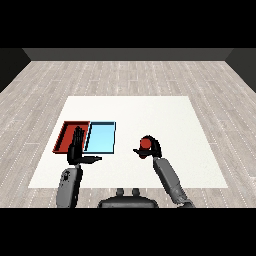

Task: Pick the red can and put it in the red box

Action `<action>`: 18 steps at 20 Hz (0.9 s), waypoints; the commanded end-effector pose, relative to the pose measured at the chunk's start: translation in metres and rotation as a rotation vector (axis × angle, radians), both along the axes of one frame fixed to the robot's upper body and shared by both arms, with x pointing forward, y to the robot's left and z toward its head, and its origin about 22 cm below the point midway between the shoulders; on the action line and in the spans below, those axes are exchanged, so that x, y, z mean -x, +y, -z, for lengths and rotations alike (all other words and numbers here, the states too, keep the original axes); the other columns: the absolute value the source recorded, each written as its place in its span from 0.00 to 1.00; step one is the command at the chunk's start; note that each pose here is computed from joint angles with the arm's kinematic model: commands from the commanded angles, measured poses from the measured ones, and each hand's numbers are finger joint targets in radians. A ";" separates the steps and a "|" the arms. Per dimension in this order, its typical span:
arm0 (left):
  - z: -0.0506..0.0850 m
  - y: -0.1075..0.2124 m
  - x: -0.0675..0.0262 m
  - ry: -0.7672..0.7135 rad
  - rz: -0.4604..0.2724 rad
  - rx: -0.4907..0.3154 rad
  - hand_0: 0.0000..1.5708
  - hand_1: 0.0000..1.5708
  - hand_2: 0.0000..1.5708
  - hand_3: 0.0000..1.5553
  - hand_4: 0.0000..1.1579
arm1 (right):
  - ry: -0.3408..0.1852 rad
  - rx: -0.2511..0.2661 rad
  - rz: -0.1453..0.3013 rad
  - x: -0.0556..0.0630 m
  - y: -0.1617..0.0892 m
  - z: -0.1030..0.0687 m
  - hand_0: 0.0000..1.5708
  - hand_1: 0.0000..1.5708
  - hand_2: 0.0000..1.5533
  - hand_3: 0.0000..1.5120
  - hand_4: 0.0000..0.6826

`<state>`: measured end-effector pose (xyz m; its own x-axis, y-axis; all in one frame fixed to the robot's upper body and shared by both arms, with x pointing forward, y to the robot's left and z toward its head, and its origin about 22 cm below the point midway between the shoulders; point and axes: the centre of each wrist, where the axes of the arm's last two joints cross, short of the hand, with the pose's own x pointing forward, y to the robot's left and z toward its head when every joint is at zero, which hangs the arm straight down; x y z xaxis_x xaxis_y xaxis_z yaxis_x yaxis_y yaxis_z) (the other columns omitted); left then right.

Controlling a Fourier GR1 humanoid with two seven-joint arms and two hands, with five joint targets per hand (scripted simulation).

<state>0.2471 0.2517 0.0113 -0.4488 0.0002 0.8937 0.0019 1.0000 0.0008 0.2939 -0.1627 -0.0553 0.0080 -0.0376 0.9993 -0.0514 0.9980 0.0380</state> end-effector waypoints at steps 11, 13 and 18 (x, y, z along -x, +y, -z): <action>0.005 -0.004 0.0016 -0.013 -0.002 -0.062 0.00 0.00 0.00 0.00 0.00 | -0.115 0.012 0.013 0.005 -0.014 -0.016 1.00 1.00 0.95 0.93 0.88; 0.000 -0.016 -0.0187 -0.010 0.024 -0.024 0.00 0.00 0.00 0.00 0.00 | -0.144 0.024 0.022 0.011 -0.017 -0.044 1.00 1.00 0.95 0.93 0.90; 0.005 -0.017 -0.0014 -0.006 0.055 -0.037 0.00 0.00 0.00 0.00 0.00 | -0.216 0.033 0.053 0.010 -0.020 -0.067 1.00 1.00 0.95 0.93 0.87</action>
<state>0.2519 0.2382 0.0106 -0.4582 -0.0119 0.8888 0.0309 0.9991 0.0293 0.2879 -0.1784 -0.0016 -0.1535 -0.0057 0.9881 -0.0228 0.9997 0.0022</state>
